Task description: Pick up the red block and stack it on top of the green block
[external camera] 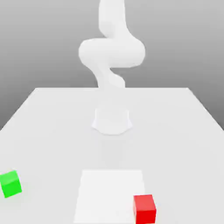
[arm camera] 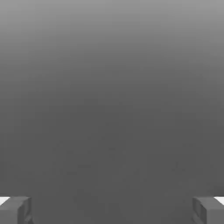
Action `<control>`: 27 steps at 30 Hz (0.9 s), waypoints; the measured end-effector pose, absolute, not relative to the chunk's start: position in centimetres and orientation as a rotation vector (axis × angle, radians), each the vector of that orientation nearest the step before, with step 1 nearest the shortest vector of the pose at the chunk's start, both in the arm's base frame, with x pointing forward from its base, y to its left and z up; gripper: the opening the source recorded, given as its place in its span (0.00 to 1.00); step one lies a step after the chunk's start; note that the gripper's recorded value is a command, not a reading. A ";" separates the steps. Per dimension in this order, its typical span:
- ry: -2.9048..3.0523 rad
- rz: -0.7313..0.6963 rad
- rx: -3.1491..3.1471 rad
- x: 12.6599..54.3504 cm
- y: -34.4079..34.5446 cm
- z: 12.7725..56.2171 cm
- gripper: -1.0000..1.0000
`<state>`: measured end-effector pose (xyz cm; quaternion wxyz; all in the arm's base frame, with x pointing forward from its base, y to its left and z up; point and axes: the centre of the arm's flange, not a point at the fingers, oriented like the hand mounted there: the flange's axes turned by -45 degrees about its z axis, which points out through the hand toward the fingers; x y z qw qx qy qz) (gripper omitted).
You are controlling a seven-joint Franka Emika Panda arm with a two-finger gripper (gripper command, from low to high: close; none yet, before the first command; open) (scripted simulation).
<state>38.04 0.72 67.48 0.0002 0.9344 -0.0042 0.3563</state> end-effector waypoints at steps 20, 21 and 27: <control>0.099 0.249 3.120 49.9 7.0 31.4 0.50; 0.103 0.205 3.124 49.7 7.3 29.5 0.50; 0.121 0.009 3.139 48.1 8.3 19.3 0.50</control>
